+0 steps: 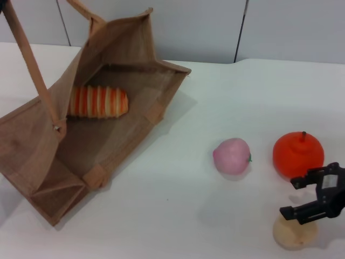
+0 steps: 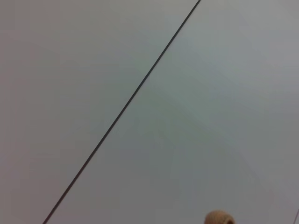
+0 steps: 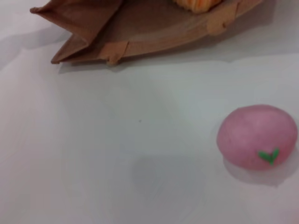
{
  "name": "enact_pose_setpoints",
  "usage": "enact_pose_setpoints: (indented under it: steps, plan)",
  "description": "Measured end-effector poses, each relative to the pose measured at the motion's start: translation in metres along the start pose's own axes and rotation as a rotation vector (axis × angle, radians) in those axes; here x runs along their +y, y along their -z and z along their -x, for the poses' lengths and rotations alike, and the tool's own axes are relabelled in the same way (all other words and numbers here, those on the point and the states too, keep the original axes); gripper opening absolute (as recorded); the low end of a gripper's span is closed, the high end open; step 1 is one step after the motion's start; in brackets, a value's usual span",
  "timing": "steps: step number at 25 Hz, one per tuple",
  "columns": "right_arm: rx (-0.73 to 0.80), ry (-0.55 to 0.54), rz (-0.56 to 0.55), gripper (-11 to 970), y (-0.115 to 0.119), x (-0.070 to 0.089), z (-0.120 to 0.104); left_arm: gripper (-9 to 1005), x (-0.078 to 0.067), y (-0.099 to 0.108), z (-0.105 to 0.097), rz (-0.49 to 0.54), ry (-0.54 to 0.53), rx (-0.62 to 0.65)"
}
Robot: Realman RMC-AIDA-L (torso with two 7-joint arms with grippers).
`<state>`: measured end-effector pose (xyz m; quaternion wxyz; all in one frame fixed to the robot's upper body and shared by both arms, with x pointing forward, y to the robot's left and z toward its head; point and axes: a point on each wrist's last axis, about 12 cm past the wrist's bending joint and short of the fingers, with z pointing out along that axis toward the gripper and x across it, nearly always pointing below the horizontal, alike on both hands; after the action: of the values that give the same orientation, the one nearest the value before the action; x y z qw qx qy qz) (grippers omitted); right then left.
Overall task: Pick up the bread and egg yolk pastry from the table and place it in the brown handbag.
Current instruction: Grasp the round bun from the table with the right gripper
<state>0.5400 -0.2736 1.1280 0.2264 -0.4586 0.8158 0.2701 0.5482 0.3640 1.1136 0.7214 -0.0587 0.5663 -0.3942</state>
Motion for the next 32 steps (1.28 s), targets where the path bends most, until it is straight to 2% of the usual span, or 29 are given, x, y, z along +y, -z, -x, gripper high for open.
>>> enact_pose_setpoints:
  steps: [6,14,26,32]
  plan:
    - [0.085,-0.046,-0.008,890,-0.001,-0.006,-0.013,194,0.000,-0.001,-0.001,0.004,0.000,0.006]
    - [0.150,-0.060,0.017,891,-0.005,-0.007,-0.018,197,0.002,-0.002,-0.001,0.014,-0.001,0.010]
    - [0.196,-0.021,0.083,886,-0.011,0.001,-0.016,202,0.003,-0.002,-0.002,0.025,0.000,0.014]
    - [0.221,-0.010,0.085,716,-0.014,0.002,-0.015,204,0.003,-0.002,-0.003,0.023,0.001,0.021]
